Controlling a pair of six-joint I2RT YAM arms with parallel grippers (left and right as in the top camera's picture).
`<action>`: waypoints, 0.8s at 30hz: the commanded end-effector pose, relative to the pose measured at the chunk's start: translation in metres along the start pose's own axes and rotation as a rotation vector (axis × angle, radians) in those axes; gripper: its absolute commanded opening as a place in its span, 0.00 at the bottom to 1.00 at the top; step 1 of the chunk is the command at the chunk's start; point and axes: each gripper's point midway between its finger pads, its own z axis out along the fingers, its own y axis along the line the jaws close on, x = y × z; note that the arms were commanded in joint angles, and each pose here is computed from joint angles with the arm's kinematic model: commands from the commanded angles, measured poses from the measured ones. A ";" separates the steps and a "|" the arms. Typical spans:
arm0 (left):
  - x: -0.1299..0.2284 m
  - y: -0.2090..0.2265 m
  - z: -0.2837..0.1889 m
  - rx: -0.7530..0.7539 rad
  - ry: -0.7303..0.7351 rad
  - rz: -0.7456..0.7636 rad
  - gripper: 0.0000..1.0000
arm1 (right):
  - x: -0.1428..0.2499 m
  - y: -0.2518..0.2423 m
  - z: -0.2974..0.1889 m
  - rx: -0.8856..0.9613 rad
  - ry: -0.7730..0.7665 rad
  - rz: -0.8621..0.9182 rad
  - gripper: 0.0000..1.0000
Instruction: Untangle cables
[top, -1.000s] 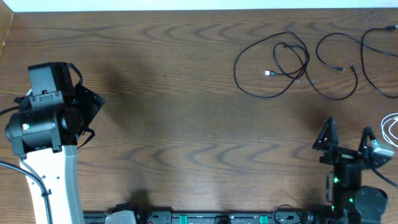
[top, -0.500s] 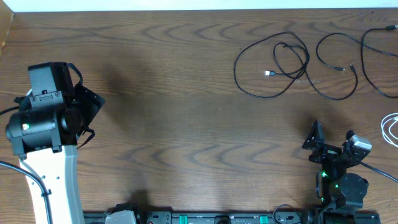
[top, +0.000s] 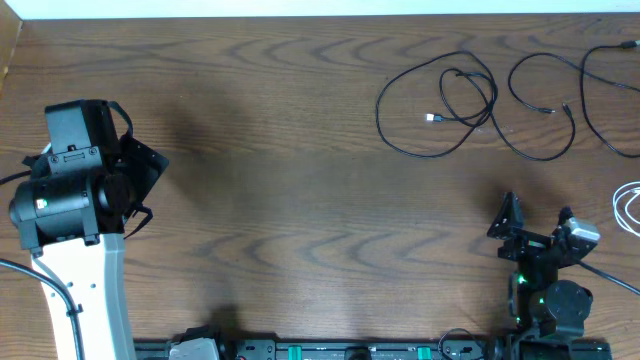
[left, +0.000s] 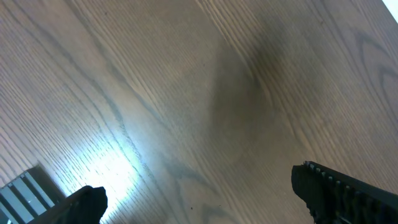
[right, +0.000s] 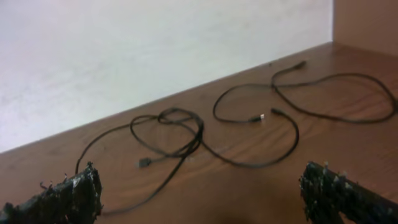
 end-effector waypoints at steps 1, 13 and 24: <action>-0.002 0.002 -0.001 -0.007 -0.005 -0.012 1.00 | 0.004 -0.006 0.001 0.030 -0.005 -0.031 0.99; -0.002 0.002 -0.001 -0.007 -0.005 -0.012 1.00 | 0.005 -0.005 0.001 0.021 0.002 -0.115 0.99; -0.002 0.002 -0.001 -0.007 -0.005 -0.012 1.00 | 0.007 0.001 0.001 -0.005 0.009 -0.296 0.99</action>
